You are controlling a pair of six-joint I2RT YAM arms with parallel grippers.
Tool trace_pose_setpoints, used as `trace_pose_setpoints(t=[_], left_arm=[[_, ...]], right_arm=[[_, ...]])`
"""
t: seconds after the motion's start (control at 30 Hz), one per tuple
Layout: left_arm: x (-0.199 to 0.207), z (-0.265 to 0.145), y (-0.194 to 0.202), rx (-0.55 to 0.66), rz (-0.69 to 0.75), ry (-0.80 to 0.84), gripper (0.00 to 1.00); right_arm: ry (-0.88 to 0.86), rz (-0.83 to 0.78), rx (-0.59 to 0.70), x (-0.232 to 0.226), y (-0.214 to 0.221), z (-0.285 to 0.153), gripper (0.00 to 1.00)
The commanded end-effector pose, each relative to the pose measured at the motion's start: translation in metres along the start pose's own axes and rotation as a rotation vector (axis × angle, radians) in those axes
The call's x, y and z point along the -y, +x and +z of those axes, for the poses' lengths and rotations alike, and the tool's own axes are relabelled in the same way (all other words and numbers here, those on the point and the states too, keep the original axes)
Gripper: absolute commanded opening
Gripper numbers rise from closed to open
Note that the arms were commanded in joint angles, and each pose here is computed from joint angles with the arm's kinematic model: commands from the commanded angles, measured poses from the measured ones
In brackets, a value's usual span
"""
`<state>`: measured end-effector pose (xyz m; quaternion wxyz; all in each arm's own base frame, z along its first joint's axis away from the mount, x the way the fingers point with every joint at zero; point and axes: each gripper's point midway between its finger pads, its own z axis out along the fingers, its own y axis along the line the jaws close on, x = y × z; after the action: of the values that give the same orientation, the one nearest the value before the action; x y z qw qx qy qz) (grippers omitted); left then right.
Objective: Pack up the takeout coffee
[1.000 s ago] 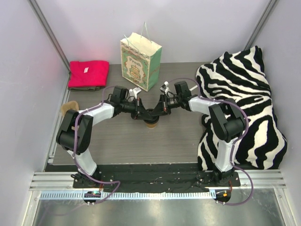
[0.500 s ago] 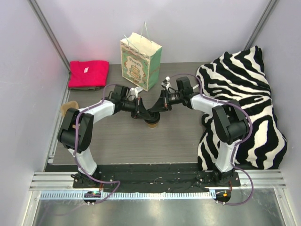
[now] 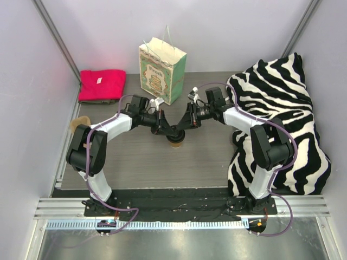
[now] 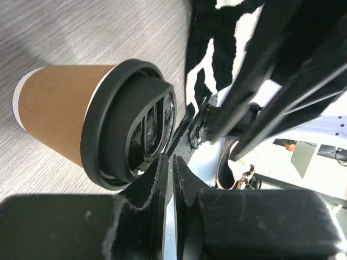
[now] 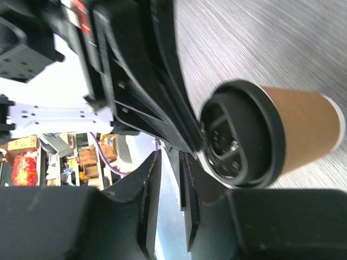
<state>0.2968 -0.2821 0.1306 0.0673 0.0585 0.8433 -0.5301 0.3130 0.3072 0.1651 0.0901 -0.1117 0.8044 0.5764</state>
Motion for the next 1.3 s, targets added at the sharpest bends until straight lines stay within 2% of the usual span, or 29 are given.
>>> trace_pose_setpoints(t=[0.0,0.33,0.6,0.77,0.87,1.1,1.27], left_arm=[[0.017,-0.005,-0.018,0.055,0.031,0.020,0.12],[-0.033,0.013,-0.007,0.029,-0.074,-0.061,0.05],[-0.061,0.018,0.010,-0.018,-0.124,-0.125,0.00],[-0.075,0.021,0.013,-0.033,-0.134,-0.148,0.00],[-0.071,0.021,0.008,-0.039,-0.107,-0.129,0.00],[-0.040,0.022,-0.025,-0.055,-0.010,-0.072,0.15],[-0.025,0.021,-0.033,-0.065,0.008,-0.028,0.28]], right_arm=[[0.028,-0.049,-0.005,0.002,0.007,-0.005,0.28],[0.195,0.067,-0.095,0.085,0.039,0.003,0.21],[0.303,0.148,-0.128,0.125,0.055,0.002,0.17],[0.302,0.193,-0.156,0.141,0.065,0.003,0.16],[0.233,0.159,-0.159,0.121,0.059,0.005,0.17],[0.056,-0.035,-0.193,0.030,0.051,0.015,0.18],[-0.028,-0.075,-0.166,-0.011,0.038,0.009,0.20]])
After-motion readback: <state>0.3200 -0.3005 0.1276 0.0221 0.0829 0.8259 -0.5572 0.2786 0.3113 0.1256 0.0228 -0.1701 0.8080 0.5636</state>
